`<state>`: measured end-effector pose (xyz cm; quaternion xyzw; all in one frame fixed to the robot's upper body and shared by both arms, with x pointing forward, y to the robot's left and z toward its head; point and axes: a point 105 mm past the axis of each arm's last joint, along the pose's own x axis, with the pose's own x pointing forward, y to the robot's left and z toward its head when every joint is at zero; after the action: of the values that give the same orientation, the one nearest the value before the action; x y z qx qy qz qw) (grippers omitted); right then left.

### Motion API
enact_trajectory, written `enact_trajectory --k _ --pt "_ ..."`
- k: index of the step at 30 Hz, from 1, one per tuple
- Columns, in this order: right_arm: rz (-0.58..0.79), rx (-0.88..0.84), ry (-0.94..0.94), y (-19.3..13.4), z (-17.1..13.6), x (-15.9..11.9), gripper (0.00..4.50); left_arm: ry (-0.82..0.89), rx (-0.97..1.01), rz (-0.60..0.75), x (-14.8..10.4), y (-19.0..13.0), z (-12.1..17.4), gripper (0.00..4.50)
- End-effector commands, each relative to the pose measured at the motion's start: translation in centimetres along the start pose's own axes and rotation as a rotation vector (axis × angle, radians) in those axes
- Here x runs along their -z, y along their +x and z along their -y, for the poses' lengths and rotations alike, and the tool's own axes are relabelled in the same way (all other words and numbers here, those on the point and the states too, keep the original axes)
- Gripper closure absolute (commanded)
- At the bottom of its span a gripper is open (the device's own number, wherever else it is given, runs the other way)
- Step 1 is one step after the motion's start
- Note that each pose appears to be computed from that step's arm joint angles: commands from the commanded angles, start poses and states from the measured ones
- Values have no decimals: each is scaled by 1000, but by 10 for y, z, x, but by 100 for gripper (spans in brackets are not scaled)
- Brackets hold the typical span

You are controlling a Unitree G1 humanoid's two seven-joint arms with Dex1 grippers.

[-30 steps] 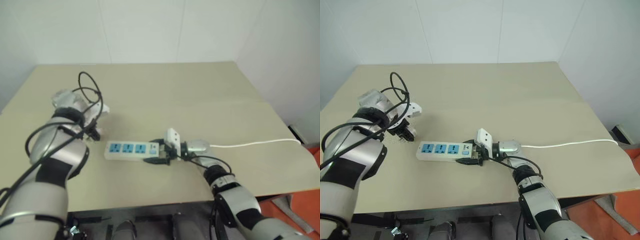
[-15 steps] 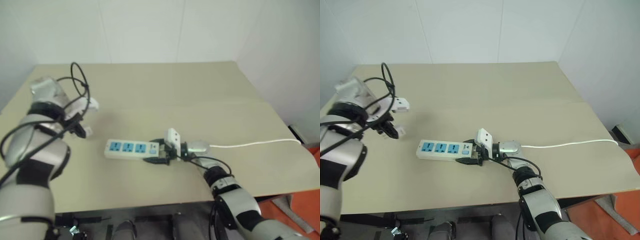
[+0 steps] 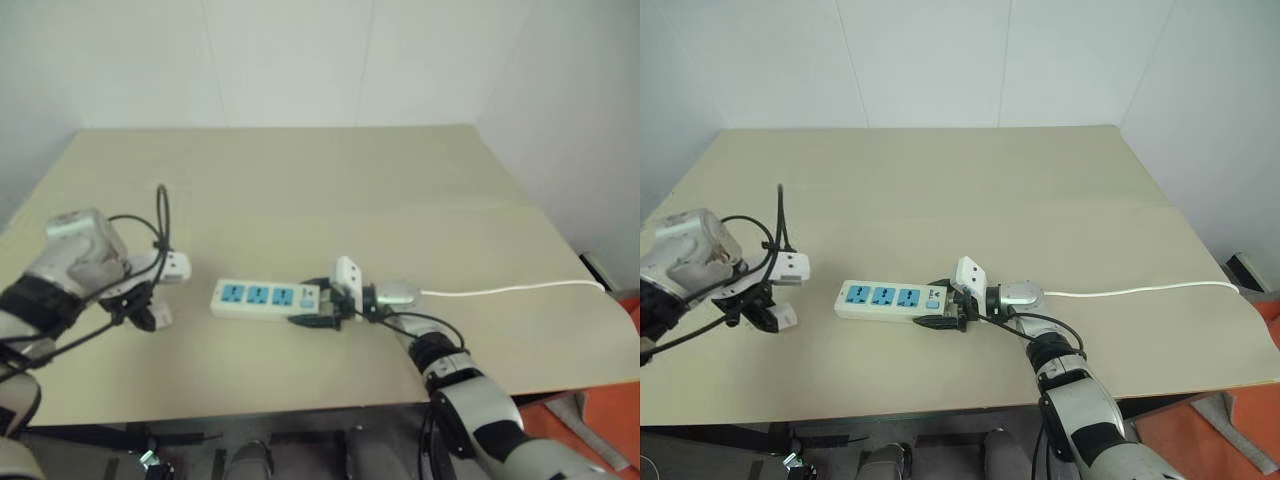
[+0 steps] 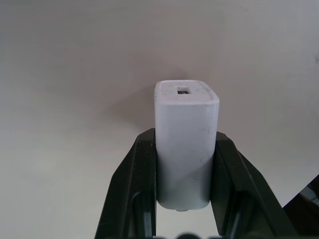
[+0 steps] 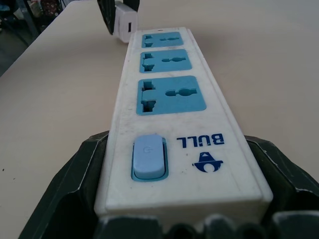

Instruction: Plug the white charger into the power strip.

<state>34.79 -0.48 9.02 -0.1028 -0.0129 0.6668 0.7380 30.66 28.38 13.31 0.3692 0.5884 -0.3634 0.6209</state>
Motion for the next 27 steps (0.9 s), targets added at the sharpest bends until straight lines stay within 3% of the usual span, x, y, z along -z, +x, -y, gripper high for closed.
enact_trajectory --k 1,7,9,16,27 --pt "32 -21 8 6 -4 -5 105 2 -38 30 -1 -11 -1 244" --pt "33 -17 9 6 -3 -5 105 7 -52 16 1 -10 -1 47" --pt "33 -16 9 6 -3 -5 105 12 -55 18 -1 -11 -1 3" --pt "34 -16 11 5 -2 -6 105 69 -92 6 -18 -21 -9 3" --pt "36 0 17 3 -1 -5 105 118 -49 -69 -32 -5 -8 3"
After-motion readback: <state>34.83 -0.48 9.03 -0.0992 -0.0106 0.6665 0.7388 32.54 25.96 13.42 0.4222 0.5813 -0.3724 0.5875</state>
